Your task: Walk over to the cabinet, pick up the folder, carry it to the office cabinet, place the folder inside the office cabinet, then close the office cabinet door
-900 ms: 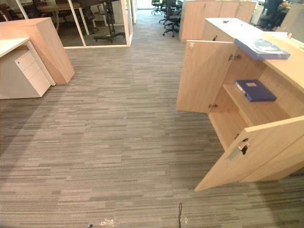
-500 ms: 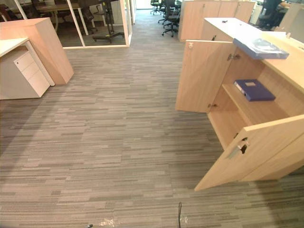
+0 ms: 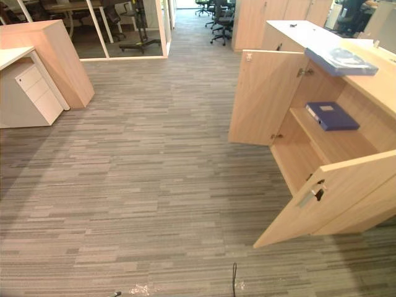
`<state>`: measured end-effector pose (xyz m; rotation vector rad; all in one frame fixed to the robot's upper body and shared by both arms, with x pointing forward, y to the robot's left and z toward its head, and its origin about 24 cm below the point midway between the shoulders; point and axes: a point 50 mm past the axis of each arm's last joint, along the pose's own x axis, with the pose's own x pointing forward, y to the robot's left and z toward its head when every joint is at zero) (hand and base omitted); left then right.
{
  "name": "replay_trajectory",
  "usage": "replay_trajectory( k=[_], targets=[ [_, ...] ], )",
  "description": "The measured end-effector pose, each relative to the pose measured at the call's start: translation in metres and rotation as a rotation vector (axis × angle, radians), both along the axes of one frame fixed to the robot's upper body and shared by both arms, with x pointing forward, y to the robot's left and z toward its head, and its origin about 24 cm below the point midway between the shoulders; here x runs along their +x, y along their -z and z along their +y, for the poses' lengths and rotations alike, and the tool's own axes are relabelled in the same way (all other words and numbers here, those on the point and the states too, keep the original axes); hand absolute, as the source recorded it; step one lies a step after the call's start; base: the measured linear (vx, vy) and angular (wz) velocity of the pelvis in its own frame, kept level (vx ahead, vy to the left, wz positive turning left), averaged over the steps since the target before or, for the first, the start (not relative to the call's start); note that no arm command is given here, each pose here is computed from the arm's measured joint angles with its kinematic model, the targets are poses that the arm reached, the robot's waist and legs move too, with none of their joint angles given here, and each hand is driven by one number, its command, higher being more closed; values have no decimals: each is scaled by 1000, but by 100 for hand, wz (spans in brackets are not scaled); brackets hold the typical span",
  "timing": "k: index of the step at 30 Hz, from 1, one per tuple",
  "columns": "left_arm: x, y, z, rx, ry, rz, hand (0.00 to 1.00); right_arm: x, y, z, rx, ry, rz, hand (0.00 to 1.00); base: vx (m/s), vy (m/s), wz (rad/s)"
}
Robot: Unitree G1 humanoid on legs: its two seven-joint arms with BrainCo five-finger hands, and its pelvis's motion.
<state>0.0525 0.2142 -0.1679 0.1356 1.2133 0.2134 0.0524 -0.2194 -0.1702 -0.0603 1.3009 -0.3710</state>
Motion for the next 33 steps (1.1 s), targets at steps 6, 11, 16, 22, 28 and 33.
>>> replay_trajectory(
  k=[6,11,16,22,28,33],
  targets=[
    [6,-1,-1,20,54,-8,0,1,0,0,-3,0,-1,0,0,0,0],
    [12,-3,0,60,61,-31,0,3,-1,-1,-14,1,-6,0,0,0,0],
    [20,-4,1,67,62,-52,0,4,-1,-1,-17,1,-8,0,0,0,3],
    [38,-10,4,77,32,-122,0,15,-2,0,-16,2,-38,0,-31,12,6],
    [60,-20,8,81,-69,-239,0,23,-5,-8,-36,35,-60,0,-101,8,11],
    [53,-18,10,64,-176,-239,0,31,-9,-17,-59,29,-80,0,166,156,-16]
  ],
)
